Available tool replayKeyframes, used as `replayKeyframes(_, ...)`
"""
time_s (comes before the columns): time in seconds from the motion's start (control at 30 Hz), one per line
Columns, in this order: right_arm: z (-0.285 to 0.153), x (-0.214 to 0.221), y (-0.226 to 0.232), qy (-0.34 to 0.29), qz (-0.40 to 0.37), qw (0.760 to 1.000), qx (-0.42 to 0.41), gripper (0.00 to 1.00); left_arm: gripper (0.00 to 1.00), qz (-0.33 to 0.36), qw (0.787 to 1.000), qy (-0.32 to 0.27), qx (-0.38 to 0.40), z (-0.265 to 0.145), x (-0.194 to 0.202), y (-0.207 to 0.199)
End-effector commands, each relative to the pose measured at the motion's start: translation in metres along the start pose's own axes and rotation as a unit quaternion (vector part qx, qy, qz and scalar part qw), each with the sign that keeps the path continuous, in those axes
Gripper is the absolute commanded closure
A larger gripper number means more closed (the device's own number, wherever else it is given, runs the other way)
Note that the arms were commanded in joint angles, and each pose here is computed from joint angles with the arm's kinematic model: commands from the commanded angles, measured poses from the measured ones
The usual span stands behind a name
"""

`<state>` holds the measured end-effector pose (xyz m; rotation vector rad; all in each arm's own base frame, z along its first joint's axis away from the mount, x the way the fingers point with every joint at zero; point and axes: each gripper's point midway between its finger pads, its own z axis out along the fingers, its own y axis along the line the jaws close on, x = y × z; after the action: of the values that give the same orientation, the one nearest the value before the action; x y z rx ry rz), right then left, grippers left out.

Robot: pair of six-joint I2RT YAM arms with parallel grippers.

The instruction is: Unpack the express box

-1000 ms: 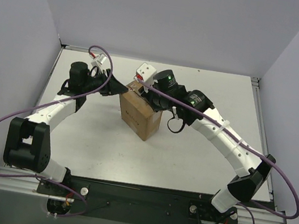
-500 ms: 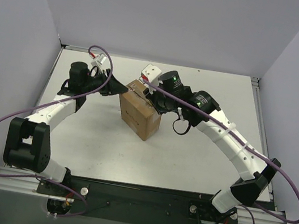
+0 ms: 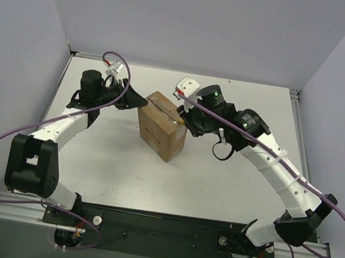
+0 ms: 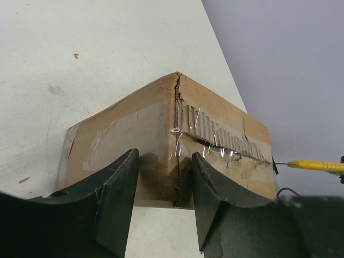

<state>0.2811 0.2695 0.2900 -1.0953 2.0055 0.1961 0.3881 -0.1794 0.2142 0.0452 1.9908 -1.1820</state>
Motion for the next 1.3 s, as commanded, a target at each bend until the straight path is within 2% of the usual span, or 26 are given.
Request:
replayKeyframes(0.0,-0.021,0.025,-0.008,0.031,0.001,0.999,0.009,1.0,0.48,-0.012,0.997,0.017,-0.074,0.0,0.014,0.042)
replayKeyframes(0.33,-0.031,0.039,-0.011,0.039,0.001,0.999,0.003,1.0,0.49,-0.007,0.997,0.017,-0.072,0.0,0.011,0.04)
replayKeyframes(0.4,-0.034,0.041,-0.016,0.036,0.005,0.999,0.008,1.0,0.48,-0.002,0.999,0.014,-0.049,0.0,0.009,0.031)
replayKeyframes(0.57,-0.025,0.057,-0.036,0.05,0.037,0.997,0.034,1.0,0.38,0.004,0.993,-0.028,0.117,-0.005,-0.022,-0.043)
replayKeyframes(0.7,-0.023,0.056,-0.066,0.045,0.055,0.995,0.069,1.0,0.32,0.058,0.984,-0.044,0.164,-0.018,-0.057,-0.075)
replayKeyframes(0.8,-0.024,0.037,-0.09,0.017,0.065,0.995,0.073,1.0,0.32,0.134,0.973,-0.048,0.183,-0.025,-0.081,-0.098)
replayKeyframes(0.9,-0.026,0.008,-0.094,-0.036,0.025,0.999,0.025,1.0,0.3,0.227,0.95,-0.044,0.207,-0.028,-0.093,-0.123)
replayKeyframes(0.97,-0.025,-0.007,-0.093,-0.076,-0.028,0.997,-0.009,1.0,0.29,0.295,0.93,-0.041,0.215,-0.029,-0.1,-0.139)
replayKeyframes(1.0,-0.027,-0.022,-0.089,-0.116,-0.044,0.992,-0.036,1.0,0.28,0.318,0.922,-0.039,0.218,-0.027,-0.101,-0.144)
replayKeyframes(1.1,-0.033,-0.047,-0.087,-0.175,-0.092,0.978,-0.071,1.0,0.26,0.402,0.886,-0.031,0.229,-0.021,-0.094,-0.162)
replayKeyframes(1.13,-0.028,-0.053,-0.079,-0.187,-0.1,0.972,-0.102,1.0,0.25,0.43,0.872,-0.02,0.234,-0.016,-0.083,-0.166)
replayKeyframes(1.27,-0.024,-0.085,-0.077,-0.23,-0.13,0.954,-0.138,1.0,0.23,0.491,0.835,0.007,0.249,-0.007,-0.069,-0.183)
